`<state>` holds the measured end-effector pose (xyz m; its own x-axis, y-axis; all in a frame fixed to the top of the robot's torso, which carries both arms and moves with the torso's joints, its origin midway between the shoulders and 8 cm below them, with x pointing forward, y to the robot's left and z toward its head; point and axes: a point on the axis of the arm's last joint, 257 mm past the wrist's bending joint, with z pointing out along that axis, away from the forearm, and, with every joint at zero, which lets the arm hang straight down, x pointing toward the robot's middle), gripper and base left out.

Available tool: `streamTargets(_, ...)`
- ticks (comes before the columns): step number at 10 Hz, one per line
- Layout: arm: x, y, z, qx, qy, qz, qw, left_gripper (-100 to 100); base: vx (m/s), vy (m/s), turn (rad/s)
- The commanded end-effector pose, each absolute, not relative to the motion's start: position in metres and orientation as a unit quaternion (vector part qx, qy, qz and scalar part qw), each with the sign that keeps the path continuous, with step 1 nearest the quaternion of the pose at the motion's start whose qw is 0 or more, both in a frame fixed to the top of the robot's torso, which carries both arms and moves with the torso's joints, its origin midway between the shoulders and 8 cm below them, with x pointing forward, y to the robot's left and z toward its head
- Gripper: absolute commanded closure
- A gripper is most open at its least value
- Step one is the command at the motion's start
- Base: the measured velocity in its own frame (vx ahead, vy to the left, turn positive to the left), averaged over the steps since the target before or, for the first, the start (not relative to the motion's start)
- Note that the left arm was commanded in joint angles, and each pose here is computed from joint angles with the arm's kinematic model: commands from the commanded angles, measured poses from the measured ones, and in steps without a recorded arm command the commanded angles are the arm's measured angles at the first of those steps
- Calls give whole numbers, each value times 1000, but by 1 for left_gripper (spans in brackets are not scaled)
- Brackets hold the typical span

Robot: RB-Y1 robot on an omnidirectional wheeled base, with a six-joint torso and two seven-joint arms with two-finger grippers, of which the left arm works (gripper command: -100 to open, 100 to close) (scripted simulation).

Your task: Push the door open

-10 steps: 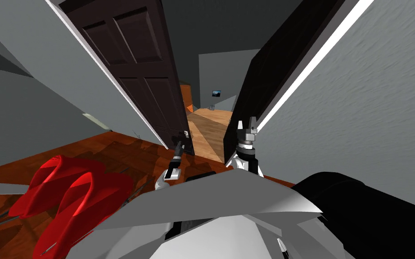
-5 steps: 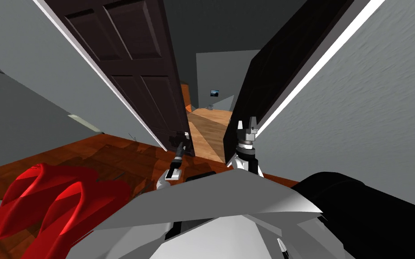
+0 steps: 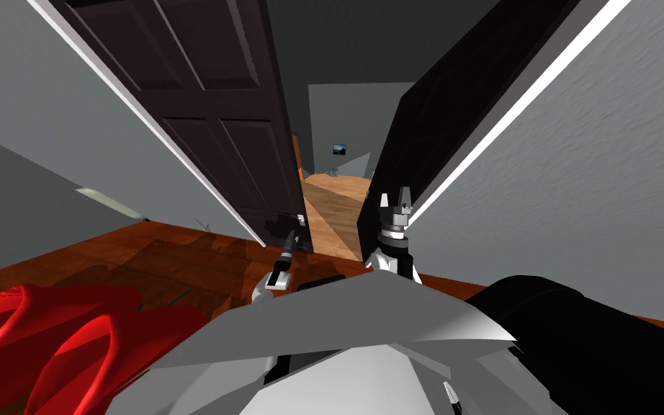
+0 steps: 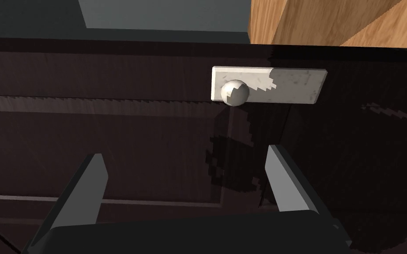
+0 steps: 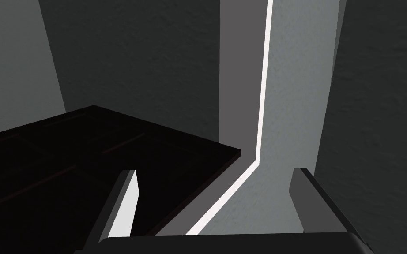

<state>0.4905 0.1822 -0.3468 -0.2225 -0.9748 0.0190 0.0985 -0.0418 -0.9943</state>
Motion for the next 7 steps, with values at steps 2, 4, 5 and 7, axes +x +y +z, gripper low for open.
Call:
streamTargets(2,489,178,-359,-424,531,-580,449,-100,82,111,-93)
streamTargets(4,488,176,-368,-425,540,-576,443,-100,80,111,-79)
streamTargets(5,488,175,-370,-425,542,-575,441,-100,44,79,-40)
streamTargets(7,486,173,-379,-426,551,-571,435,-100,42,83,-54)
